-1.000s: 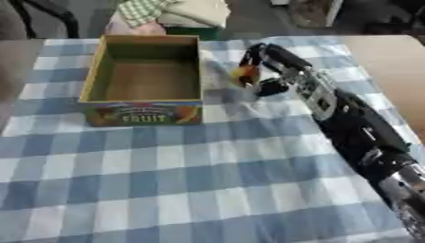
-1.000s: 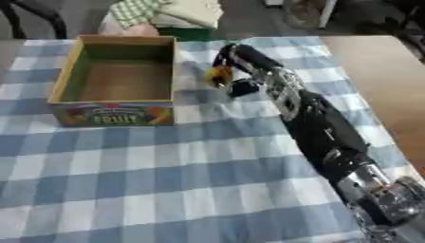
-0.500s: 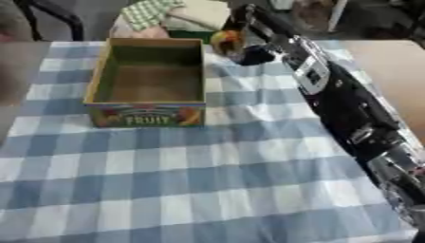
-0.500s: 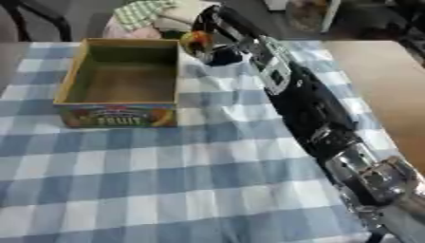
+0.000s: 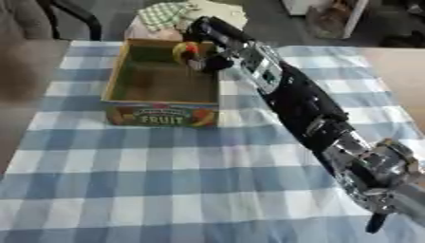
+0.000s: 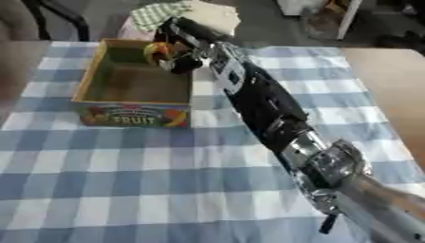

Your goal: Pick up objects on the table and place them in the box.

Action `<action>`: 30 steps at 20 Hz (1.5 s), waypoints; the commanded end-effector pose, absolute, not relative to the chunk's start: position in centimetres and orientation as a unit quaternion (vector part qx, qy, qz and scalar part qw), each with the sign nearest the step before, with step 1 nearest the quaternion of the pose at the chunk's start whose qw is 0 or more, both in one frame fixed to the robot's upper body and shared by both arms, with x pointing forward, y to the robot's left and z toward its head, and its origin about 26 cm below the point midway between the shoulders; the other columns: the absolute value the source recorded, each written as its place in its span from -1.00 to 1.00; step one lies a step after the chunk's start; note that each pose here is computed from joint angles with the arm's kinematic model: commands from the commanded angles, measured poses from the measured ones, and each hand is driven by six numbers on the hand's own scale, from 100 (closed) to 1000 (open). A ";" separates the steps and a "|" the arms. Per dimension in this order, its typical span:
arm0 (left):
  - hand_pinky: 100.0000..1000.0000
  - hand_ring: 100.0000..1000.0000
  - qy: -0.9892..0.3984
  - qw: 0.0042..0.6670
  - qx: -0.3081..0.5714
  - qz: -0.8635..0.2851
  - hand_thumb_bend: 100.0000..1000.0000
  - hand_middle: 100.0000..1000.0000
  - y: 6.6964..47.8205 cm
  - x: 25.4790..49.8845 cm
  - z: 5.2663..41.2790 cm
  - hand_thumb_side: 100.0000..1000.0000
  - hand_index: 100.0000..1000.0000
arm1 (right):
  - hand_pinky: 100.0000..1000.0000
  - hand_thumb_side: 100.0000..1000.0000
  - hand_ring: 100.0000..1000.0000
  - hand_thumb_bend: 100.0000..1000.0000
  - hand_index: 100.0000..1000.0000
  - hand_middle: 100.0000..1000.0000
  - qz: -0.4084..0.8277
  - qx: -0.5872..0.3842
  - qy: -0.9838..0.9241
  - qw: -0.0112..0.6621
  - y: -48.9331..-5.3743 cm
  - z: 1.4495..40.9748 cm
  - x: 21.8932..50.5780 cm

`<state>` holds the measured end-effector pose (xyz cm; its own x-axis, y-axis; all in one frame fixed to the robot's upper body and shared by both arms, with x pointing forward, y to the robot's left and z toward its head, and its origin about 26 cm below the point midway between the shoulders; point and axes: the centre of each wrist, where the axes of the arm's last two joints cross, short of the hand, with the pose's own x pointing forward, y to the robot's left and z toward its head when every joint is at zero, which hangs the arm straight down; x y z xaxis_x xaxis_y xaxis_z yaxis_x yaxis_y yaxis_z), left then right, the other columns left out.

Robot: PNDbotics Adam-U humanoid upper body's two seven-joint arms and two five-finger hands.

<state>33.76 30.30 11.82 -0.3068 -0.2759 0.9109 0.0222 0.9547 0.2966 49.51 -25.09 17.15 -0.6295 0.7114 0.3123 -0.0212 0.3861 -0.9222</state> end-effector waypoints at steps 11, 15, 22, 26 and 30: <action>0.36 0.07 -0.807 0.569 0.073 -0.138 0.02 -0.10 30.0 34.0 12.9 -0.30 0.12 | 0.46 -0.41 0.35 -0.80 0.75 0.48 0.534 -0.254 -0.737 0.327 -23.8 16.6 49.9; 0.36 0.07 -0.808 0.569 0.075 -0.137 0.02 -0.10 30.1 34.0 13.0 -0.30 0.12 | 0.48 -0.29 0.39 -0.62 0.86 0.67 0.526 -0.262 -0.746 0.313 -23.8 17.7 49.8; 0.36 0.07 -0.807 0.569 0.086 -0.129 0.02 -0.10 30.7 33.8 13.0 -0.30 0.12 | 0.45 -0.61 0.33 -0.88 0.79 0.53 0.497 -0.262 -0.780 0.276 -25.2 20.8 48.9; 0.37 0.07 -0.806 0.571 0.096 -0.122 0.02 -0.10 31.1 33.7 12.9 -0.29 0.12 | 0.41 -0.68 0.23 -1.00 0.73 0.36 0.445 -0.242 -0.814 0.283 -27.8 22.6 47.0; 0.37 0.07 -0.805 0.572 0.104 -0.115 0.02 -0.11 31.5 33.5 12.9 -0.29 0.11 | 0.38 -0.63 0.17 -1.00 0.69 0.27 0.374 -0.205 -0.842 0.329 -31.2 22.8 44.3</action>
